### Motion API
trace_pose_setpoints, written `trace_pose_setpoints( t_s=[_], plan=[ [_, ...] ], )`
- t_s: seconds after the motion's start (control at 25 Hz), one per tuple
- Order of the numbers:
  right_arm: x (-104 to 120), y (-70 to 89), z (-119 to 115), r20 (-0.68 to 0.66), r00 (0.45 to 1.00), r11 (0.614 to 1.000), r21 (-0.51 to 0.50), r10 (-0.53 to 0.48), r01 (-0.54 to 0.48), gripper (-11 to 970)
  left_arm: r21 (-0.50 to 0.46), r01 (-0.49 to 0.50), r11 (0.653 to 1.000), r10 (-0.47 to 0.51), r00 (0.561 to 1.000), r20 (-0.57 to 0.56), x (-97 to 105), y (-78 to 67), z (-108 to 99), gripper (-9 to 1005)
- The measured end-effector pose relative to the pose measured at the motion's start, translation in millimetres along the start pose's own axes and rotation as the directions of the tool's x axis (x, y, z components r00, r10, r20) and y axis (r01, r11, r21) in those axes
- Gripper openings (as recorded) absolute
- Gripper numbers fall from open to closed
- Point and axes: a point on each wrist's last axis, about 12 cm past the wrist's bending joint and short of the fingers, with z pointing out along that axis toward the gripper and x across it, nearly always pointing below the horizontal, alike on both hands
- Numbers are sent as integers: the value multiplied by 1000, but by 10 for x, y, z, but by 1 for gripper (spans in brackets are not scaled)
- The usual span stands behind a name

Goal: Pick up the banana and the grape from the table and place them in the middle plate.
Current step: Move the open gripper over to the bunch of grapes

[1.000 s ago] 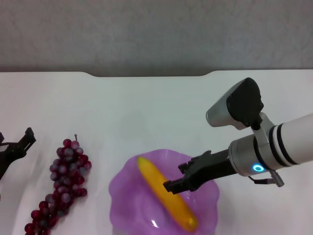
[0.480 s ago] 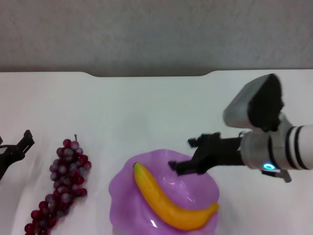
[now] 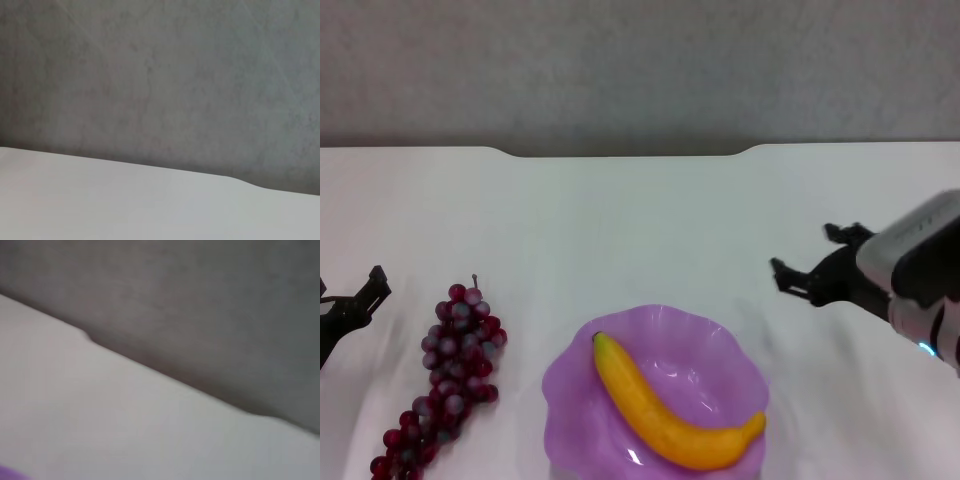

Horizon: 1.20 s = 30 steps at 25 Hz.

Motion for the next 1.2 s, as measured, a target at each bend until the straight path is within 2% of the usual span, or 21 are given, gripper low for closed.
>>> trace_pose_setpoints(
  t_s=[0.12,0.2,0.24,0.36,0.44,0.52,0.64,0.8,0.92,1.2],
  plan=[
    [161,22,1,37,998,988,143,-60,54,882,0,1,1000,-1,1000,0,0,-2,1,892],
    [330,103,-9,76,985,952,278,-157,131,882,1,0,1000,0,1000,1,-3,-7,5,892],
    [330,103,-9,76,985,952,278,-157,131,883,3,0,1000,0,1000,1,-4,-11,8,892],
    [442,211,-29,139,957,915,354,-254,192,883,3,1,1000,-1,1000,1,-5,-16,10,892],
    [512,198,-66,188,948,907,387,-256,168,883,5,0,1000,0,1000,2,-8,-18,13,892],
    [602,149,-135,272,943,914,399,-194,73,883,10,-2,1000,2,1000,2,-11,-32,20,892],
    [728,68,-186,363,931,936,334,-22,-108,883,17,2,1000,-2,1000,2,-8,-53,23,892],
    [840,-22,-99,316,936,933,264,156,-245,882,27,14,1000,-14,1000,11,-11,-78,19,892],
    [856,-81,-3,261,941,931,235,217,-280,883,39,17,999,-18,1000,17,-17,-108,21,892],
    [908,-81,19,211,955,939,229,210,-257,883,157,13,988,-27,996,89,-160,-304,50,892]
  ],
)
